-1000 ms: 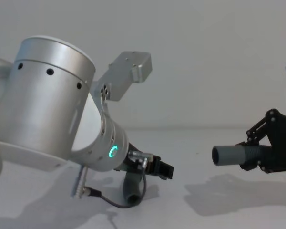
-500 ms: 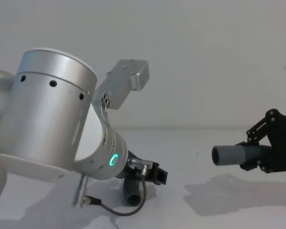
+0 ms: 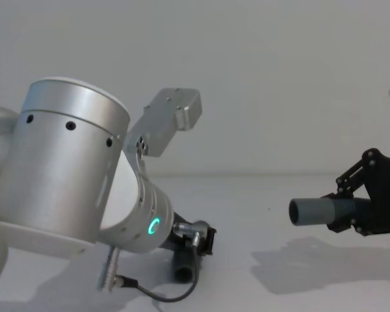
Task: Use both hands to pick up one end of the pipe from the table, align the ends, and insert them.
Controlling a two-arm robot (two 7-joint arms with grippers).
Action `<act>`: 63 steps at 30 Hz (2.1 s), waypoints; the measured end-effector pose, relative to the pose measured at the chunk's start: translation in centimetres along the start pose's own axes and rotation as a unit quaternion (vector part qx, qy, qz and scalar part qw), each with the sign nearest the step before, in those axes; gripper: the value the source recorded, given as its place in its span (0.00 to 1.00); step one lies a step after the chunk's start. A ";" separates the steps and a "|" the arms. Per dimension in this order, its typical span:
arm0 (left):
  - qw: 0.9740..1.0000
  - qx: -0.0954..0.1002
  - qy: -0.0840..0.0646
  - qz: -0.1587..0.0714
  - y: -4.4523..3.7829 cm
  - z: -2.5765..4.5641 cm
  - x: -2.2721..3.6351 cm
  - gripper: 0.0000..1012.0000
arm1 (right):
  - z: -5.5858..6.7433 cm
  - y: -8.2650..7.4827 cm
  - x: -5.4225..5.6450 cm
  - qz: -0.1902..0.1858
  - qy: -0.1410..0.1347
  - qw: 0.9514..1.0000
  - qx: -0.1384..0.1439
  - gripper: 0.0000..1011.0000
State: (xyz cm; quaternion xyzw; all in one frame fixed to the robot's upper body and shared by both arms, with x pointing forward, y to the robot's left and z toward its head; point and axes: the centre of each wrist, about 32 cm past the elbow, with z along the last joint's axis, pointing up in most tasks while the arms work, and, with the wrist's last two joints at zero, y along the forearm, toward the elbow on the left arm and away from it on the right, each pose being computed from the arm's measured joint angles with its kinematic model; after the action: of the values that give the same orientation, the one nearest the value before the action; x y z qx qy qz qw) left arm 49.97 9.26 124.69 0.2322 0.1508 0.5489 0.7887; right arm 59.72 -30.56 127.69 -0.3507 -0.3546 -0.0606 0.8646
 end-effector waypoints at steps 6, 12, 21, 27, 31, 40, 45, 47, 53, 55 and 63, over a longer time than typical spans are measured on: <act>1.000 0.001 0.002 -0.003 -0.01 -0.25 -0.09 0.29 | 0.0 0.0 0.0 0.000 0.000 1.000 0.000 0.27; 1.000 0.002 0.004 -0.006 0.05 -0.42 -0.13 0.29 | 0.0 0.0 0.0 0.000 0.000 1.000 0.000 0.27; 1.000 -0.003 0.002 -0.009 0.02 -0.56 -0.01 0.29 | 0.0 0.0 0.0 0.000 0.000 1.000 0.000 0.27; 1.000 -0.016 -0.005 -0.004 -0.19 -0.39 0.52 0.29 | 0.0 0.0 0.0 0.000 0.000 1.000 0.000 0.27; 0.999 -0.035 -0.013 0.001 -0.43 0.09 1.28 0.29 | 0.0 0.0 0.0 0.000 0.000 1.000 0.000 0.27; 0.997 -0.076 -0.033 0.002 -0.67 1.24 2.99 0.29 | 0.0 0.0 0.0 0.000 0.000 1.000 0.000 0.27; 0.993 -0.104 -0.048 -0.012 -0.68 2.13 4.34 0.29 | 0.0 0.0 0.0 0.000 0.000 1.000 0.000 0.27; 0.992 -0.114 -0.054 -0.021 -0.65 2.53 4.92 0.29 | 0.0 0.0 0.0 0.000 0.000 1.000 0.000 0.27; 0.987 -0.136 -0.071 -0.051 -0.48 3.57 6.55 0.29 | 0.0 0.0 0.0 0.000 0.000 1.000 0.000 0.27; 0.985 -0.141 -0.075 -0.058 -0.40 3.87 7.00 0.29 | 0.0 0.0 0.0 0.000 0.000 1.000 0.000 0.27; 0.976 -0.156 -0.094 -0.117 0.13 5.16 9.48 0.29 | 0.0 0.0 0.0 0.000 0.000 1.000 0.000 0.27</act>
State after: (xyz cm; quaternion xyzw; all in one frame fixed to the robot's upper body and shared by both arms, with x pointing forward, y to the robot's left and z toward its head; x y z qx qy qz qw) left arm 55.74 17.13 129.29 0.1374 0.0145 0.4457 0.8844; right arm 59.72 -30.56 127.69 -0.3507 -0.3546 -0.0606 0.8646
